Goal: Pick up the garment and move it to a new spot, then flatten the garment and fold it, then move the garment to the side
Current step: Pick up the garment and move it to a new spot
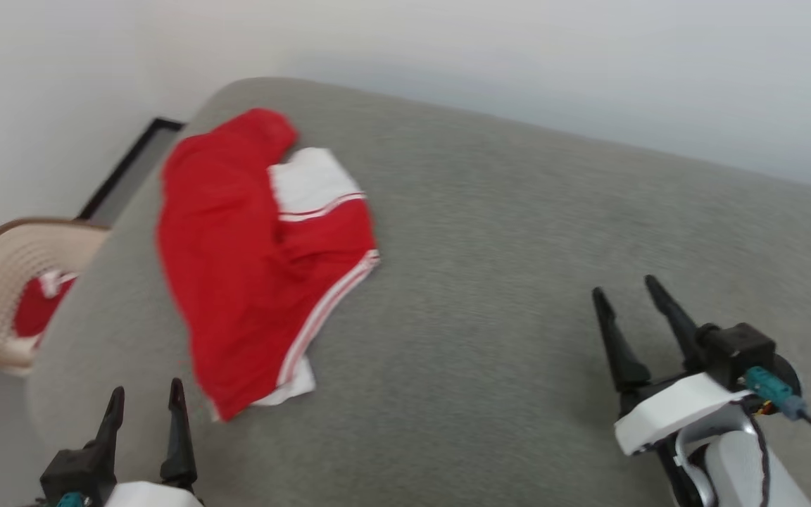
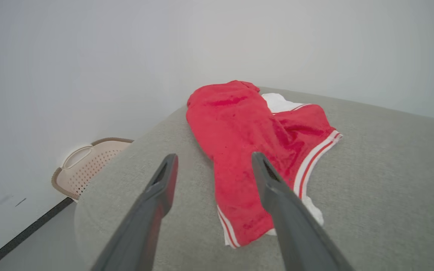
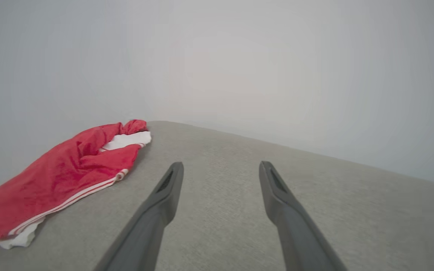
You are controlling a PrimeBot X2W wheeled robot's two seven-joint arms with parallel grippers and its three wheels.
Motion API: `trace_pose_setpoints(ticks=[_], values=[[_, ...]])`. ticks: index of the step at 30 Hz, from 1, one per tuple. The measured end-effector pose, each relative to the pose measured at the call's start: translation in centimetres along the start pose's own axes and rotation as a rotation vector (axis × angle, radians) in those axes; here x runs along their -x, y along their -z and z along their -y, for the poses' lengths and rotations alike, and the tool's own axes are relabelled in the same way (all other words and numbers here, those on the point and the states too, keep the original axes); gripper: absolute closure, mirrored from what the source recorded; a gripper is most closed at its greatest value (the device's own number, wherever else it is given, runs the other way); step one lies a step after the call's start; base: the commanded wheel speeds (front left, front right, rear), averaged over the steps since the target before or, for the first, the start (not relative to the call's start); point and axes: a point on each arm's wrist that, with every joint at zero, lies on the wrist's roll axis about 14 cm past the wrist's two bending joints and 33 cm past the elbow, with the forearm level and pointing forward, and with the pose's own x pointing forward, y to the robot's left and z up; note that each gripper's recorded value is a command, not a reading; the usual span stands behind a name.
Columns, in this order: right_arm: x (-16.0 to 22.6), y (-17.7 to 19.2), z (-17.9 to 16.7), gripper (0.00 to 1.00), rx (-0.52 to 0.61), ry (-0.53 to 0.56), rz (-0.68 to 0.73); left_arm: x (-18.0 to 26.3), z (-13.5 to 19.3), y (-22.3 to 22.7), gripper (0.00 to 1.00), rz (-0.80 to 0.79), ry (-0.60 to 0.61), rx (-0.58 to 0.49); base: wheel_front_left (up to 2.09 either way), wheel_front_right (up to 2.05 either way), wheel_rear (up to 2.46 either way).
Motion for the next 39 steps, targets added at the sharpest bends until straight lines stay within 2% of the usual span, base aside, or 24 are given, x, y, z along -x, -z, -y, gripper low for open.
trace_pose_setpoints(ticks=[5,10,16,20,23,30,33,36,39], values=[[-1.7,0.6,-3.9,0.00,-0.011,-0.120,-0.016,2.3,-2.9,-0.1,0.00,0.008,-0.102,0.023,0.00,0.00,0.00],[-2.9,0.4,-5.1,0.00,-0.007,-0.168,-0.009,3.1,-3.5,-0.1,0.00,0.010,-0.143,0.055,0.00,0.00,0.00],[-2.6,0.4,-3.6,0.00,-0.005,-0.136,-0.009,1.1,-1.2,-0.5,0.00,0.016,-0.062,0.046,0.00,0.00,0.00],[-2.0,0.4,-1.0,0.00,-0.003,-0.073,-0.006,-2.8,1.7,-2.0,0.00,0.050,0.065,0.000,0.00,0.00,0.00],[-1.0,0.7,1.1,0.00,-0.011,-0.014,-0.013,-5.9,2.8,-1.4,0.00,0.016,0.132,-0.035,0.00,0.00,0.00],[1.8,1.4,6.2,0.00,-0.028,0.143,-0.022,-13.1,5.5,2.1,0.00,-0.279,0.278,-0.163,0.00,0.00,0.00],[2.9,1.5,8.4,0.00,-0.029,0.206,-0.023,-14.8,5.7,4.7,0.00,-0.482,0.303,-0.205,0.00,0.00,0.00],[3.9,2.0,10.1,0.00,-0.035,0.261,-0.032,-15.4,6.3,7.2,0.00,-0.675,0.312,-0.181,0.00,0.00,0.00],[4.7,2.4,11.5,0.00,-0.041,0.305,-0.037,-15.9,7.1,9.0,0.00,-0.800,0.333,-0.170,0.00,0.00,0.00]])
